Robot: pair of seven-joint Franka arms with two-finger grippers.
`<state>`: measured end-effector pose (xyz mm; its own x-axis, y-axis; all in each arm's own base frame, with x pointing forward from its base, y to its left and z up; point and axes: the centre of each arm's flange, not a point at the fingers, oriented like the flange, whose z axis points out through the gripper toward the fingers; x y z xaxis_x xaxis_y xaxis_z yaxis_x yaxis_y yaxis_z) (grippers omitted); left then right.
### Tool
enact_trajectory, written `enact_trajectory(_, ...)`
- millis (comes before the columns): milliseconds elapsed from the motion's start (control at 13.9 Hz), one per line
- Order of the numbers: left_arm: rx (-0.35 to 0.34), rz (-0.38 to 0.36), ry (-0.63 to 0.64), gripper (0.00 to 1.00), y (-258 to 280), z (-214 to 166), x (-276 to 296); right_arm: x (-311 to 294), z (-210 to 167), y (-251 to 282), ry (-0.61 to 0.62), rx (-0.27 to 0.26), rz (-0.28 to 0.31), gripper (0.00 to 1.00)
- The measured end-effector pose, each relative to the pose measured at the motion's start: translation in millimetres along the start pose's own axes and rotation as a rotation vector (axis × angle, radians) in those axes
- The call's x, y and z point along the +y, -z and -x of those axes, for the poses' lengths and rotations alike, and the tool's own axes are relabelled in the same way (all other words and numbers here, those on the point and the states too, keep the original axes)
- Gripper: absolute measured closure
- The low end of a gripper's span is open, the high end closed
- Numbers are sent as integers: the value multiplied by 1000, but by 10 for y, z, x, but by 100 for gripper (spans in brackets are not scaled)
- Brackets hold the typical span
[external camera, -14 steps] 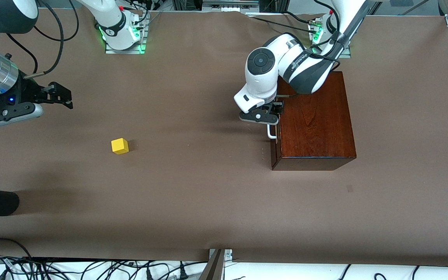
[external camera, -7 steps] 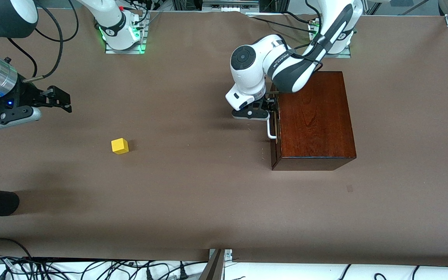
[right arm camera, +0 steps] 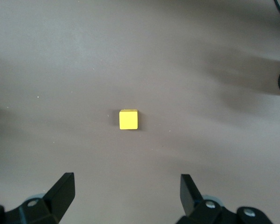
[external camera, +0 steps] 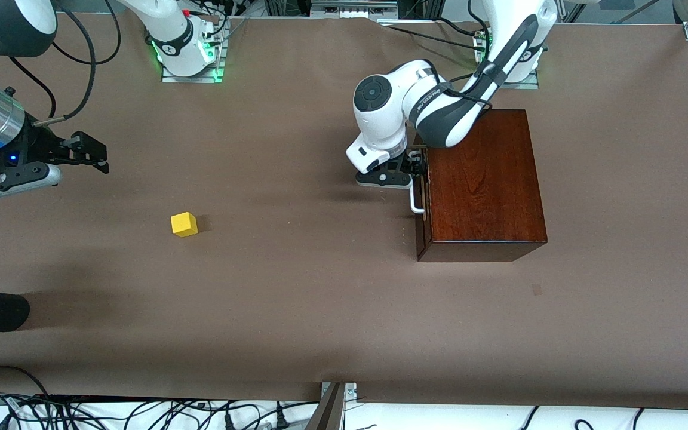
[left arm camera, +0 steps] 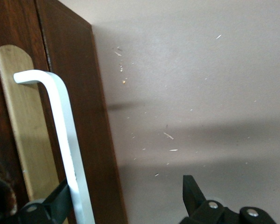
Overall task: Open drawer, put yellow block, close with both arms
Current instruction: 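Pull the drawer open with the left gripper while the right gripper reaches the cube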
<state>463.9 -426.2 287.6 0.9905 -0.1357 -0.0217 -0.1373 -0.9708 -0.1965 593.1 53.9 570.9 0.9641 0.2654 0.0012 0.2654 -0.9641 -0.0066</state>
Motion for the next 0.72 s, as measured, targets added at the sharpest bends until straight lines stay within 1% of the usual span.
enact_trajectory(144,18,37,7,0,-40,-9,83,0,-13,-35,1,-7,0,0)
enact_trajectory(216,18,45,20,0,-28,-13,85,2,-25,-67,1,-12,-1,0)
enact_trajectory(432,9,113,62,0,46,-54,110,-1,-49,-132,2,-24,-1,0)
enact_trajectory(576,18,172,79,0,117,-62,180,-12,-50,-197,4,-49,-5,0)
enact_trajectory(720,26,199,83,0,154,-58,232,-16,-59,-302,4,-83,-10,0)
